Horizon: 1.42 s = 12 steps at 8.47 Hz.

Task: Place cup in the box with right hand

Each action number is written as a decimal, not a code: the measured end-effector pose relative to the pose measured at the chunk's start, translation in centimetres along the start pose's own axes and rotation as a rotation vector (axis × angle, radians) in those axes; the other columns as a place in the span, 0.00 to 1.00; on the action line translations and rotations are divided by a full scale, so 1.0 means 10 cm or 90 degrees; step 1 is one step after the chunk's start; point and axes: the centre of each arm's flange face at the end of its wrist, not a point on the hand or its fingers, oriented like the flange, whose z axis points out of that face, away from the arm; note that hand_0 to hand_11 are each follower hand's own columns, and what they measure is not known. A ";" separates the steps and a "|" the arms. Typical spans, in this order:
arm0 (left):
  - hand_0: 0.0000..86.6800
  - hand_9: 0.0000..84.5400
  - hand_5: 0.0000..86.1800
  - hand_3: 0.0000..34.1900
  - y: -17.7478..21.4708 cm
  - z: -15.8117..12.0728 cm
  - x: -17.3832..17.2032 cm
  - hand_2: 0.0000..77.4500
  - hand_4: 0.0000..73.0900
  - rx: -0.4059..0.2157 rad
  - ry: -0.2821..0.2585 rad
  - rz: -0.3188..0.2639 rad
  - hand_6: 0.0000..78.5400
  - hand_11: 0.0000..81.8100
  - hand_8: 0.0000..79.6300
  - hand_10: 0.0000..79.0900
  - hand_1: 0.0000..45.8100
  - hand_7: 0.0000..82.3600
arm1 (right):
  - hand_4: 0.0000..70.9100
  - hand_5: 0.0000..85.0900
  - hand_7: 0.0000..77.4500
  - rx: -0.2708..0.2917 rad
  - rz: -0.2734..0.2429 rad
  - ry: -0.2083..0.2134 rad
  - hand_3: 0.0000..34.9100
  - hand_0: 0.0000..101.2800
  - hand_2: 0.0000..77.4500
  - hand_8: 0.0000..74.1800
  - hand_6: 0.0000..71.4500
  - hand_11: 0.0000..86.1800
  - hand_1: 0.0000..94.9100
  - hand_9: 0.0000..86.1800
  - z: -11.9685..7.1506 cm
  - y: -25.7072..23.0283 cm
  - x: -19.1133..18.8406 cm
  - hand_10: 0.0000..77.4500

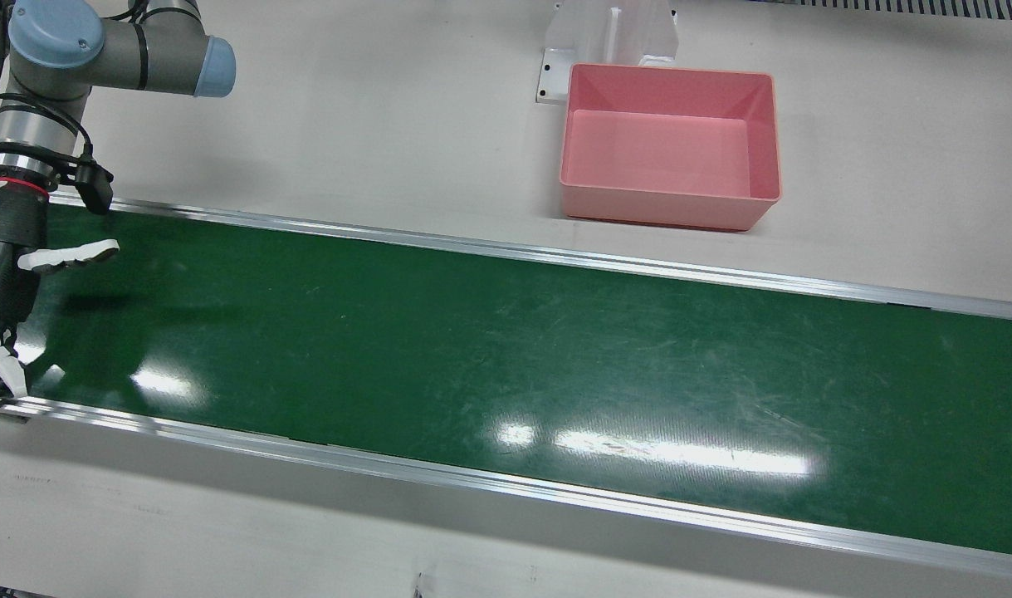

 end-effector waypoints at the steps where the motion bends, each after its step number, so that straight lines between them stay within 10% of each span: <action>1: 0.00 0.00 0.00 0.00 0.00 0.00 0.00 0.01 0.00 0.000 0.000 0.000 0.00 0.00 0.00 0.00 0.01 0.00 | 0.20 0.01 0.30 0.000 0.000 0.000 0.76 0.44 0.01 0.01 0.01 0.00 0.01 0.09 0.00 0.00 0.00 0.00; 12: 0.00 0.00 0.00 0.00 0.00 0.00 0.00 0.01 0.00 0.000 0.000 0.000 0.00 0.00 0.00 0.00 0.01 0.00 | 0.20 0.01 0.30 -0.006 -0.009 0.006 0.78 0.44 0.01 0.02 0.01 0.00 0.01 0.09 0.00 0.05 0.05 0.00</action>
